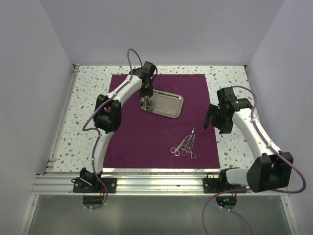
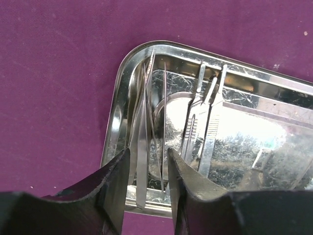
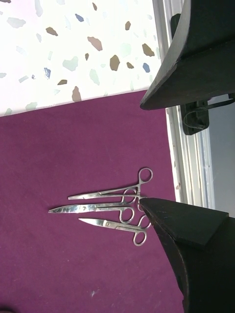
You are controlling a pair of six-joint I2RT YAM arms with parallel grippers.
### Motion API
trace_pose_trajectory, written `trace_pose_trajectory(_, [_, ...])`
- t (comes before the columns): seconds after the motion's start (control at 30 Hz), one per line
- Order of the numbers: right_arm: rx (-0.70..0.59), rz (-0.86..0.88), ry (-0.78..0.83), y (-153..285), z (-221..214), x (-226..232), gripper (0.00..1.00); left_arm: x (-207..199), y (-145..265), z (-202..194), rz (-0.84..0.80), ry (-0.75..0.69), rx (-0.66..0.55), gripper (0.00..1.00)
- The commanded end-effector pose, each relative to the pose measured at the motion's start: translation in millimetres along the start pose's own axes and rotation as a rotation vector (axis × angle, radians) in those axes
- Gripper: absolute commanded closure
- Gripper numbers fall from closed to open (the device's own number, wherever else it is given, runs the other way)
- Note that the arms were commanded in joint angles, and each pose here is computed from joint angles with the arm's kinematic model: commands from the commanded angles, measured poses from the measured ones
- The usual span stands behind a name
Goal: Open and lay out the surgical kit
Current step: Pick up the medical item from the container, then place the medical item in the surgical kit.
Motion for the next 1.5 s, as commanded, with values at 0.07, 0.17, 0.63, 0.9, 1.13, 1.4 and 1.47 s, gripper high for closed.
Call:
trace_pose_trajectory(0.07, [-0.021, -0.018, 0.022, 4.7, -1.7, -4.8, 0.24, 7.7, -14.3, -3.7, 0.047, 0.009, 0.007, 0.62])
trace_pose_trajectory(0.17, [-0.014, -0.023, 0.021, 3.4, -2.1, -5.4, 0.25, 11.0, -20.5, -8.5, 0.065, 0.006, 0.018, 0.63])
trace_pose_trajectory(0.63, [0.012, -0.03, 0.016, -6.1, -4.6, -5.4, 0.3, 17.8, -38.8, -26.9, 0.082, -0.013, 0.07, 0.92])
trace_pose_trajectory(0.9, [0.019, -0.019, 0.01, -10.0, -3.8, -2.9, 0.32, 6.0, -0.5, -2.3, 0.02, -0.004, 0.007, 1.0])
trace_pose_trajectory(1.13, [0.013, -0.022, 0.019, -11.5, -1.0, -2.7, 0.33, -9.6, 51.7, 25.2, -0.086, 0.011, -0.064, 1.0])
trace_pose_trajectory(1.4, [0.013, -0.026, 0.034, -11.8, -1.6, -4.1, 0.35, -10.9, 64.3, 16.9, -0.116, 0.013, -0.048, 1.0])
trace_pose_trajectory(1.47, [0.012, -0.026, 0.037, -11.5, -2.0, -4.4, 0.35, -9.0, 57.8, 9.1, -0.099, 0.008, -0.027, 1.0])
Point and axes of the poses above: each gripper's point midway between its finger pads, its own y axis back along the fingers, its own x axis along the line the jaws close on, z = x × y, the point moved 7 cm from there along y, back along the fingers, and after that the axes turned 9 degrees about y, right-handed, at the moved point
